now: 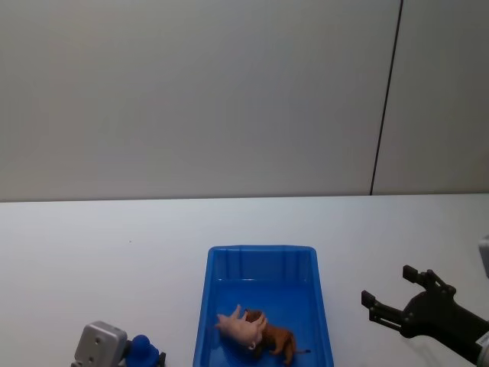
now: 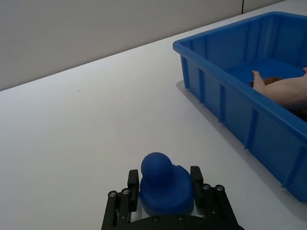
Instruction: Pick up the two dolls from the table and place them into the box.
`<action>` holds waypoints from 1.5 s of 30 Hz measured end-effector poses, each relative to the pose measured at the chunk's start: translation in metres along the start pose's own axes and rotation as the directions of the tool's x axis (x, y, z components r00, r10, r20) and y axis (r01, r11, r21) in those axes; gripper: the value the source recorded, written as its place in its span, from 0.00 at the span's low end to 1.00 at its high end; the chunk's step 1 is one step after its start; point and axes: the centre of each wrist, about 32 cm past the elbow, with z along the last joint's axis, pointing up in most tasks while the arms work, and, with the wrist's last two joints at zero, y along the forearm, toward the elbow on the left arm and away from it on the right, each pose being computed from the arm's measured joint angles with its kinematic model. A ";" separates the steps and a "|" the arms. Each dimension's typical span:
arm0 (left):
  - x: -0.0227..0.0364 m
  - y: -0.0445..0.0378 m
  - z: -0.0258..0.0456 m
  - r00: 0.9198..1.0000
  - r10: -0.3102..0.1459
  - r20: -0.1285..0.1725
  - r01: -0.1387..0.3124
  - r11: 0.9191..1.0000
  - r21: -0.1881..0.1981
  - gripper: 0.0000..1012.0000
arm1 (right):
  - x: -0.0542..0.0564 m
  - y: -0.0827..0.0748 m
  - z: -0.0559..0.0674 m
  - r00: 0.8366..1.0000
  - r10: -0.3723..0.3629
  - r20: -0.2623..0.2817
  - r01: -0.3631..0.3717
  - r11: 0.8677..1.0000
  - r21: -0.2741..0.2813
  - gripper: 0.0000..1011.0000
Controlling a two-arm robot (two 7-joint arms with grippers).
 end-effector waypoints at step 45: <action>-0.0420 -0.0640 0.0985 0.943 -0.290 0.165 0.330 0.879 -0.345 0.91 | 0.000 0.000 0.000 1.000 0.000 0.000 0.000 1.000 0.000 0.99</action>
